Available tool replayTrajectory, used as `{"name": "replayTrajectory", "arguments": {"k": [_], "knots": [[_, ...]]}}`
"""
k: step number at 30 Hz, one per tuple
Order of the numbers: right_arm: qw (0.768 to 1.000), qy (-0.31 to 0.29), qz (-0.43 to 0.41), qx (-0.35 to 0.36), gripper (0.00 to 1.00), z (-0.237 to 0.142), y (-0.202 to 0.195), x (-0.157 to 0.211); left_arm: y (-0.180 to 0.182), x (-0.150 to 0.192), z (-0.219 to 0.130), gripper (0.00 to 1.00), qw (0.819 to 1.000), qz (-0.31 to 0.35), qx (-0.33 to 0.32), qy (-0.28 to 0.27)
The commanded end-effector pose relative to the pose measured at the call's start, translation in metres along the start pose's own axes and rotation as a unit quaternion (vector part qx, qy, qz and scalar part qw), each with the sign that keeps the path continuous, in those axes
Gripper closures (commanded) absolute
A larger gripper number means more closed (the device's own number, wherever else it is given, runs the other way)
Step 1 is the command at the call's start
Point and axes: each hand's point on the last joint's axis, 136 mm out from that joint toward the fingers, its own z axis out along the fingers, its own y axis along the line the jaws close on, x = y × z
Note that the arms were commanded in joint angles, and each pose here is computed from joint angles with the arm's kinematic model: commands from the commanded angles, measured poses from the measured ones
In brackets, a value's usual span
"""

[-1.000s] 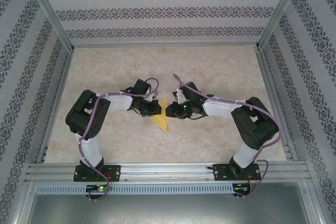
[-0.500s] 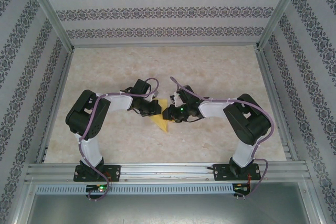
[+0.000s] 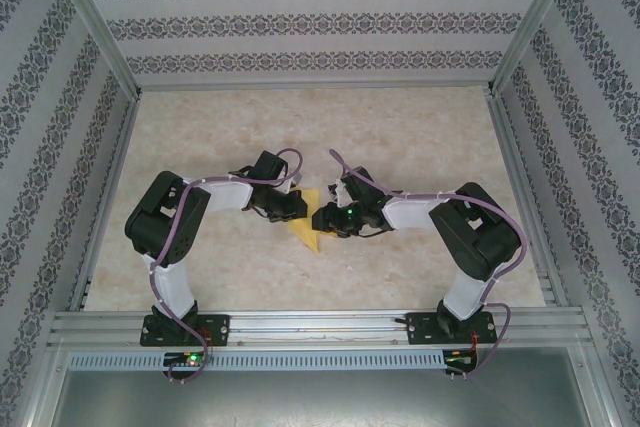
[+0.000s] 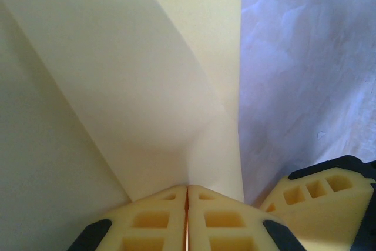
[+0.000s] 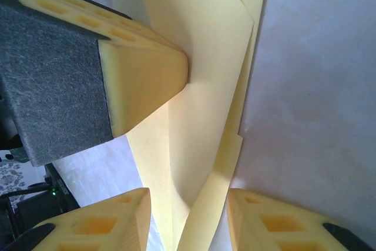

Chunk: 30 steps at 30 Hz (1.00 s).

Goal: Fold a paper plane with a square sheet of paper (fold left side to right side)

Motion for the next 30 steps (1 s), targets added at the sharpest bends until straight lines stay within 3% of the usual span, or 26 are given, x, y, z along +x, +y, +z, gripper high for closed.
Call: {"name": "replayTrajectory", "arguments": {"k": [1,17,30], "knots": [[1.000,-0.003,-0.001,-0.019,0.62,0.000,0.009,0.001,0.032,0.016,0.009,0.91,0.998,-0.018,-0.056,0.020],[0.999,0.009,0.019,-0.044,0.64,0.016,0.011,-0.001,0.032,0.015,0.008,0.91,0.998,-0.018,-0.056,0.019],[0.999,-0.016,0.025,-0.027,0.62,-0.001,0.006,-0.002,0.032,0.015,0.009,0.91,0.998,-0.018,-0.058,0.019]]}}
